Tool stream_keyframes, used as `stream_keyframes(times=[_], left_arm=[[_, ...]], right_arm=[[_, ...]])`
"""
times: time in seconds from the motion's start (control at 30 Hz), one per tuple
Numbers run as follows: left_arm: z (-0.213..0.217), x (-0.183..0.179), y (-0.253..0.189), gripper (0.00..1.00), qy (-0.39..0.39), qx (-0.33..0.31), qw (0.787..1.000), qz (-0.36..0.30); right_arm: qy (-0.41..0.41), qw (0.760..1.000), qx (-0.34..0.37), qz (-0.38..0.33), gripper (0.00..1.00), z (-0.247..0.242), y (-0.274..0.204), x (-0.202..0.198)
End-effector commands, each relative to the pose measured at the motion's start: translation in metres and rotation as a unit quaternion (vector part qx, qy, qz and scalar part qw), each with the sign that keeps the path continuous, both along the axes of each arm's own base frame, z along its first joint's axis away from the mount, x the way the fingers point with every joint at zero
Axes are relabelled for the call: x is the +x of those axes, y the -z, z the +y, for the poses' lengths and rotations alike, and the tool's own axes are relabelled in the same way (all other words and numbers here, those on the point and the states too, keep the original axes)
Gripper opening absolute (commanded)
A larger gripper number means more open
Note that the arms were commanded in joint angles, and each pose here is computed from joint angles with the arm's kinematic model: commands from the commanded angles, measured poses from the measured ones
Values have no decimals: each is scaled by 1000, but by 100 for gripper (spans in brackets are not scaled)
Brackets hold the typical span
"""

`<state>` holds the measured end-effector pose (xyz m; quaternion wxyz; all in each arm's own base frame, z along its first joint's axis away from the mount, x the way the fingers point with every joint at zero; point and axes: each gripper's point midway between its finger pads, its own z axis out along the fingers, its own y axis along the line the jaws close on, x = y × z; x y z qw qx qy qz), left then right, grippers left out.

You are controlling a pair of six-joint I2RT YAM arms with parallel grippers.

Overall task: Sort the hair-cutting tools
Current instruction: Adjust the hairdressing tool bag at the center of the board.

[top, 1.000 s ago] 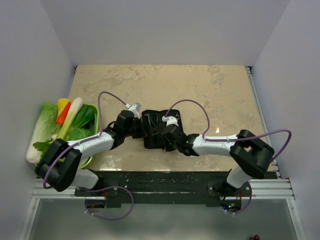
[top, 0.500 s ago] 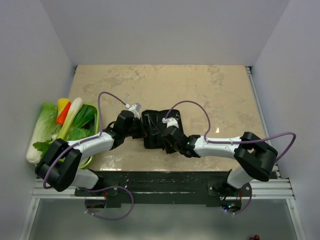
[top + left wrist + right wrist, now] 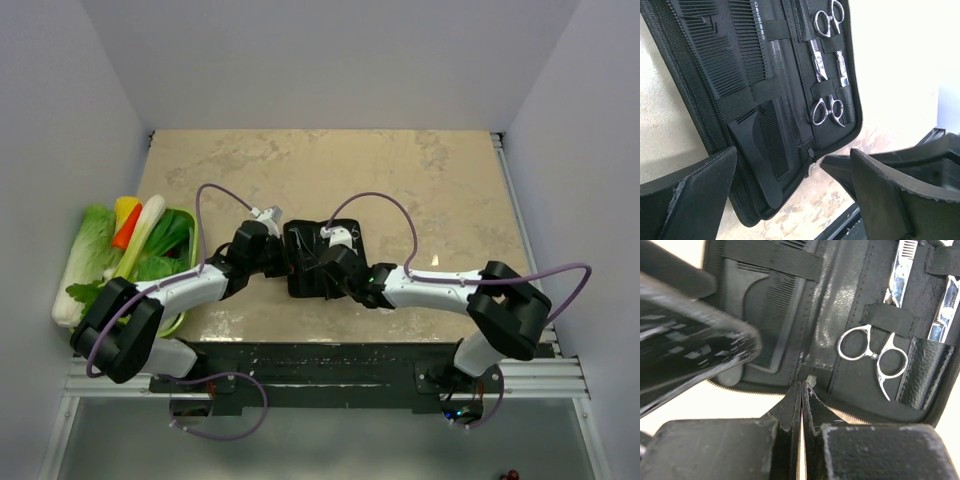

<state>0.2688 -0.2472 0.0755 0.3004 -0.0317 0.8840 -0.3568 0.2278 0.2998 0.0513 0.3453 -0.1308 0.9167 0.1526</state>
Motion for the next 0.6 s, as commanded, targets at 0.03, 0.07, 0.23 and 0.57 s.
stream_keyframes(times=[0.03,0.07,0.23,0.57], left_arm=[[-4,10,-13,100,-3,-9,1000,-30],[-4,10,-14,100,-3,-9,999,-31],[-4,9,-13,100,-2,-9,1000,-29],[-3,9,-14,100,-1,-7,1000,-30]], right_arm=[[25,999,-9,-31,0,2,0,21],[29,999,-11,-33,0,1,0,23],[39,999,-11,-32,0,-3,7,30],[38,999,-9,-31,0,-1,12,31]])
